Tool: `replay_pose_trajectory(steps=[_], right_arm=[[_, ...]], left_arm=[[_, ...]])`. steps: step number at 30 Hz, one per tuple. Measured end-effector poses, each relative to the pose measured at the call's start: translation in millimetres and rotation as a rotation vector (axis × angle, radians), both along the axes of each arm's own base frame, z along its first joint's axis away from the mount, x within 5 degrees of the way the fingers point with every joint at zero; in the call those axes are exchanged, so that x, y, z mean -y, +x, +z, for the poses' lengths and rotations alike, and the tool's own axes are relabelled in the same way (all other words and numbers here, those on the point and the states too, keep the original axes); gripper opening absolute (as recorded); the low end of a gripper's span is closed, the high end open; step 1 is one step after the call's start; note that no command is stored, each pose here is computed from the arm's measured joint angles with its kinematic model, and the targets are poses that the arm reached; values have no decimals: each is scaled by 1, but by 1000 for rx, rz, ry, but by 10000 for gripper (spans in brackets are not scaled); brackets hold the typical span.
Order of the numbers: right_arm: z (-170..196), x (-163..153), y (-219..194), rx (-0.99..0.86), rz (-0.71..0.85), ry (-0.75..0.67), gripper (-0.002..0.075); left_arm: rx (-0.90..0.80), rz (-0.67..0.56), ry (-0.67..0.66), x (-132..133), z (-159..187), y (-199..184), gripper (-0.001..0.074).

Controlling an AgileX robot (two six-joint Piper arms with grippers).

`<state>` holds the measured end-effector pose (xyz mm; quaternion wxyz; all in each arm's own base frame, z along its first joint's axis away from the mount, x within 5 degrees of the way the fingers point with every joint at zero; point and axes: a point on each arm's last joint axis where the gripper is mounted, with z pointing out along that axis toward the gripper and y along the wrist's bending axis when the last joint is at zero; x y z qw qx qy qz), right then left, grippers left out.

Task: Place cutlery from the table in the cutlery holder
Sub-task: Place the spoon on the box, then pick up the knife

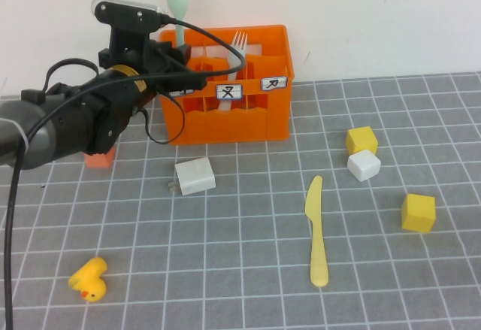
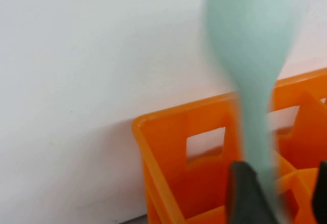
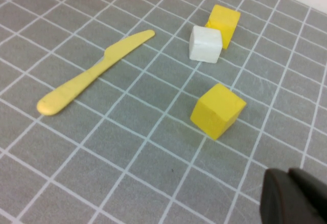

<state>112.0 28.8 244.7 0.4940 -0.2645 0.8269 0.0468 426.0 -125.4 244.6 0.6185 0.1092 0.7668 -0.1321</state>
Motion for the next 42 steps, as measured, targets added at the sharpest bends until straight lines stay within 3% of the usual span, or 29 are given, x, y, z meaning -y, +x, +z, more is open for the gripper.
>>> replay_pose_trajectory(steps=[5,12,15,19,21,25,29,36,42], right_arm=[[0,0,0,0,0,0,-3],[0,0,0,0,0,0,-3],[-1,-1,-1,-14,18,2,-3],[-4,-5,-5,-49,82,-12,-3],[-2,-6,-6,-54,105,-17,-3],[14,-9,-5,-33,142,-19,-3],[38,-12,2,-21,185,-11,-3],[85,-15,28,14,210,44,-3],[75,-14,78,-138,216,83,-3]], left_arm=[[11,-13,16,1,0,0,379],[47,-14,12,-1,18,-6,406],[108,-10,0,-4,51,-18,345],[224,-17,63,-13,108,-47,129],[290,-12,121,-20,141,-71,55],[341,51,142,-39,202,-120,11],[308,130,38,-62,241,-176,3],[146,175,-81,-87,254,-256,1],[90,82,-96,-90,214,-300,0]])
